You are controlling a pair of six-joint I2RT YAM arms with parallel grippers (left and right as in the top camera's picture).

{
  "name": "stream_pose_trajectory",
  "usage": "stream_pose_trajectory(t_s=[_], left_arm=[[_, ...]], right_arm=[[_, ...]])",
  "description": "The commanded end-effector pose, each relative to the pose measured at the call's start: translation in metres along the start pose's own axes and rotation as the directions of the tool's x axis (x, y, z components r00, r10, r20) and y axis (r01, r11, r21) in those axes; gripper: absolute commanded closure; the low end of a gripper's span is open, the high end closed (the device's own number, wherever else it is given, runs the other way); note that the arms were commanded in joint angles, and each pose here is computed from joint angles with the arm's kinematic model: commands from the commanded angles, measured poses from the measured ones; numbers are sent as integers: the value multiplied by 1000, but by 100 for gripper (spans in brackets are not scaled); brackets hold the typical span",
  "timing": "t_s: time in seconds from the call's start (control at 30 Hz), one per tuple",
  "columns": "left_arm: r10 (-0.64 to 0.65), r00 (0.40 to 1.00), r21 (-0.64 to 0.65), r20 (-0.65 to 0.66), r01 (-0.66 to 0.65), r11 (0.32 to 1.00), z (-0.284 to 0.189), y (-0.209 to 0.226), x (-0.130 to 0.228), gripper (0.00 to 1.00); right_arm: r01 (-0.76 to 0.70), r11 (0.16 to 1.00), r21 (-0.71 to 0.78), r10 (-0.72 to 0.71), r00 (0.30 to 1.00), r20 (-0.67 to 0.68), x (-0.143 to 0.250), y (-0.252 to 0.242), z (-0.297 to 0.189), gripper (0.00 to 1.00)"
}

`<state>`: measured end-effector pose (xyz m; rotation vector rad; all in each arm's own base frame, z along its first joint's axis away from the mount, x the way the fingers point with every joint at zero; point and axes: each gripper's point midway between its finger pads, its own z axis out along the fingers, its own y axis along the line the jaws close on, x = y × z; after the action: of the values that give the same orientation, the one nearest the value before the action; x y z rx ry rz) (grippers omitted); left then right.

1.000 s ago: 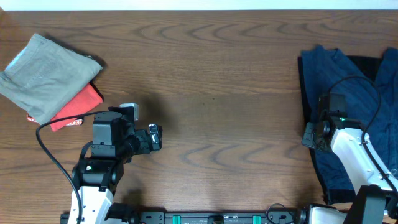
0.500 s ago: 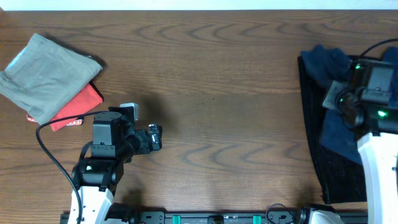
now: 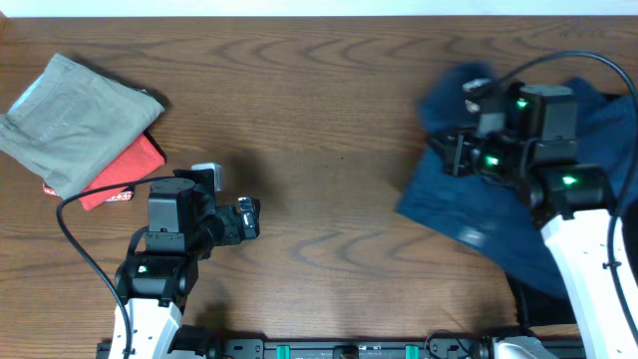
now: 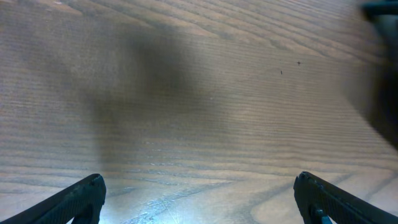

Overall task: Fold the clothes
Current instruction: 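Drag the blue shorts leftward to the table center with both grippers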

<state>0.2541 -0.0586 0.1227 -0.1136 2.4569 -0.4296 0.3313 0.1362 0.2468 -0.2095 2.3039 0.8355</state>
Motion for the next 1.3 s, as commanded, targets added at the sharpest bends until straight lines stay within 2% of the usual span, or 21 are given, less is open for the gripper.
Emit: stream_pose_trajectory(t_s=[0.0,0.03,0.1,0.13,0.17,0.2,0.27,0.3,0.4,0.47,0.57,0.73,1.0,1.27], left_arm=[[0,1000,15,25,0,1000,-5,-4,-10,2],[-1,1000,15,24,0,1000,-4,-4,-10,2],[-2,1000,14,21,1,1000,-4,-4,-10,2],[-2,1000,14,20,2,1000,-3,-4,-10,2],[-2,1000,14,20,2,1000,-3,-4,-10,2],[-2,1000,15,21,2,1000,-3,-4,-10,2],[0,1000,17,30,-1,1000,-3,-5,-12,2],[2,999,19,40,-3,1000,-4,-5,-15,2],[-25,998,28,62,23,999,-3,-7,-21,2],[-68,995,39,68,65,997,-2,-8,-24,2],[-90,995,107,29,87,990,5,-21,-21,2],[-54,992,210,-112,77,975,28,-47,2,2],[-47,940,266,-339,144,953,75,-87,49,2],[-25,916,328,-401,170,929,118,-135,80,2]], right_arm=[[53,979,-199,-52,999,10,-5,54,7,97],[73,975,-212,-70,997,18,-6,60,11,96],[92,972,-214,-91,996,11,-4,66,21,85],[89,976,-199,-92,996,-5,0,65,27,73],[79,982,-170,-85,996,-29,5,60,33,54],[66,990,-127,-73,996,-54,11,52,38,42],[36,999,-3,-36,994,-103,23,28,46,6],[23,997,80,-12,992,-127,30,11,47,1],[-17,946,323,73,984,-162,45,-37,37,1],[-51,863,502,145,978,-150,53,-71,19,1],[-69,769,636,205,968,-143,63,-101,-5,1],[-102,715,692,291,943,-161,78,-120,-25,1],[-144,671,727,363,919,-153,89,-131,-39,1],[-150,653,742,395,904,-165,96,-134,-46,1]])
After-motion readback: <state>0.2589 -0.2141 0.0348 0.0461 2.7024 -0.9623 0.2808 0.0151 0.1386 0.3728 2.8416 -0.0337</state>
